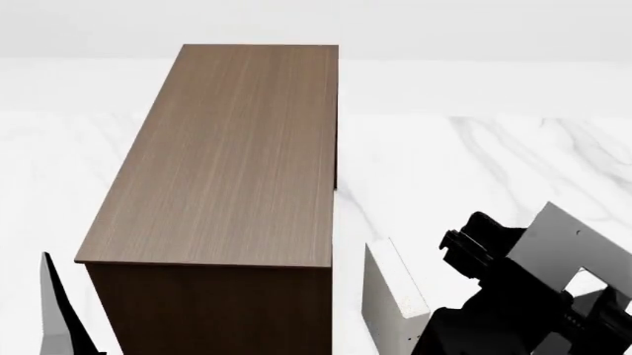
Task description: Pick up the book in the middle and place it on the cabinet shelf.
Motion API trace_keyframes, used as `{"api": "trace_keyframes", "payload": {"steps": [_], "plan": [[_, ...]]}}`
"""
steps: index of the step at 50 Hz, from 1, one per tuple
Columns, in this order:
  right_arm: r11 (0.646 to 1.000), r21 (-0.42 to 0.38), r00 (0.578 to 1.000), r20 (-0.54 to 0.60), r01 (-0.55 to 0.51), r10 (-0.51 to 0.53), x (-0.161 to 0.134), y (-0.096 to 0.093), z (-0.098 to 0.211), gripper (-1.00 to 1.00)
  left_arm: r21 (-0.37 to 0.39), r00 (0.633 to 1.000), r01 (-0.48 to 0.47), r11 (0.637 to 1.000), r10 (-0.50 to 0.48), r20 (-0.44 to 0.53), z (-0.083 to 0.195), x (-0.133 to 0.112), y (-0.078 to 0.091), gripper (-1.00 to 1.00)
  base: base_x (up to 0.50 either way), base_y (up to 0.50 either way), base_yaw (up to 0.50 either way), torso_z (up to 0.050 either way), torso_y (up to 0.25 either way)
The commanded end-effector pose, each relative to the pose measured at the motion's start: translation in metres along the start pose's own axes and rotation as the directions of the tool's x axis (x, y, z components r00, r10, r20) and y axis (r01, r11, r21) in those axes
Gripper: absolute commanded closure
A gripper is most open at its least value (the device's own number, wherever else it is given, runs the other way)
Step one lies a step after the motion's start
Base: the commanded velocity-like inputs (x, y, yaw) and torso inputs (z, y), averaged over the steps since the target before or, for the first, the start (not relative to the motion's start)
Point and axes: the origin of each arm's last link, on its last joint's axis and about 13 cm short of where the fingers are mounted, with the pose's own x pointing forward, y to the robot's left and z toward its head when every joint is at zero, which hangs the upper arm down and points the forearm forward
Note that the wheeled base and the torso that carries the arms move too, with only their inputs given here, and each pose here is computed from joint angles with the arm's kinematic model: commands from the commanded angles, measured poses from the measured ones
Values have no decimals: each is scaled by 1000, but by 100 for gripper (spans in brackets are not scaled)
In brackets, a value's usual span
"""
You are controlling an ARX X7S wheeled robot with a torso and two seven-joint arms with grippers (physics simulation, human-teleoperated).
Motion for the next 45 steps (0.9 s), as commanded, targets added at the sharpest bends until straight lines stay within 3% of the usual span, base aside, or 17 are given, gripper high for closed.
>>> {"api": "trace_keyframes", "payload": {"steps": [1,45], "plan": [[1000,7,998,-61,13,-13,2,2,-5,-100,11,1000,9,1000,-9,13,0,0,0,-100,0,0,0,0,0],[998,-46,992,-113,44,-49,32,15,-32,-100,11,1000,14,1000,-14,0,-1,-1,0,-100,0,0,0,0,0]]}}
